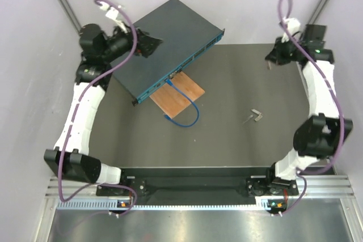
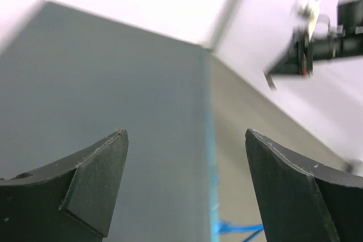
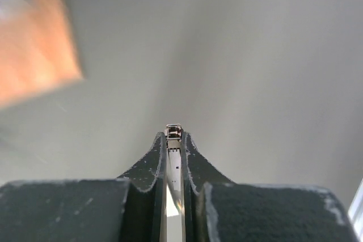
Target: Insert the plug into the switch port
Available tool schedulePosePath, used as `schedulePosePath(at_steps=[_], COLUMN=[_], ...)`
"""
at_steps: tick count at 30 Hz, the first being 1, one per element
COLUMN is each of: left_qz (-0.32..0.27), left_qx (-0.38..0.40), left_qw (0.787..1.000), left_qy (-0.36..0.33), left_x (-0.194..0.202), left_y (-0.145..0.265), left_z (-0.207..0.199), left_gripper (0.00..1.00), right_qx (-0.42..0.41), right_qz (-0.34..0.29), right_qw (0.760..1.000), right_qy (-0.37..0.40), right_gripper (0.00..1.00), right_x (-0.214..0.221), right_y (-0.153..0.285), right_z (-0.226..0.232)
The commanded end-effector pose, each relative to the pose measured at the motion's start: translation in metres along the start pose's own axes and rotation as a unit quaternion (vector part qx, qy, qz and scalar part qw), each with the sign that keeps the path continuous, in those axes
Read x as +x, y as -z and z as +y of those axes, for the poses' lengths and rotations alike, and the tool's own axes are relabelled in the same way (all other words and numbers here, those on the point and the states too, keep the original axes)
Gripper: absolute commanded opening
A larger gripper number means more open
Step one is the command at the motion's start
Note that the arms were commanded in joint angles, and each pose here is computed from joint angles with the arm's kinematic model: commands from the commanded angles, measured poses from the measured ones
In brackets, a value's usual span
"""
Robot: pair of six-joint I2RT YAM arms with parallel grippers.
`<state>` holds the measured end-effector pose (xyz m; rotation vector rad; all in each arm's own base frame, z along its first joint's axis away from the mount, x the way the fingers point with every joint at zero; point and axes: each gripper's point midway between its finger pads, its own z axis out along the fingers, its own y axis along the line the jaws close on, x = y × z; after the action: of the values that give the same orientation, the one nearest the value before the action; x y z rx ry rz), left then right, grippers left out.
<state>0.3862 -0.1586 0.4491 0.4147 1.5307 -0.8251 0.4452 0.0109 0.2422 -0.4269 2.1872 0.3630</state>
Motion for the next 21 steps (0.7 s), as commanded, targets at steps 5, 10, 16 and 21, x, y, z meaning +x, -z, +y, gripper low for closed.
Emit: schedulePosePath(at_steps=[5,10,16,21], left_qz=[0.015,0.043,0.082,0.082], left_qx=[0.199,0.296,0.360,0.394], left_qw=[0.977,0.945,0.906,0.889], left_qy=[0.069,0.135,0.206,0.218], left_x=[0.007,0.028,0.059,0.069], left_y=[-0.060,-0.081,-0.090,-0.082], left_z=[-0.103,-0.166,-0.207,-0.224], left_gripper=[0.88,0.83,0.68,0.62], right_qx=[-0.204,-0.295,-0.375,-0.403], right_qz=[-0.229,-0.311,-0.313,-0.302], right_qw=[0.948,0.898,0.865,0.856], right_qy=[-0.091,-0.101,-0.113,-0.116], right_gripper=[0.00,0.00,0.00,0.00], right_x=[-0.122,-0.141,-0.134,-0.128], right_y=[0.108,0.153,0.171,0.172], right_z=[0.112,0.180,0.242,0.258])
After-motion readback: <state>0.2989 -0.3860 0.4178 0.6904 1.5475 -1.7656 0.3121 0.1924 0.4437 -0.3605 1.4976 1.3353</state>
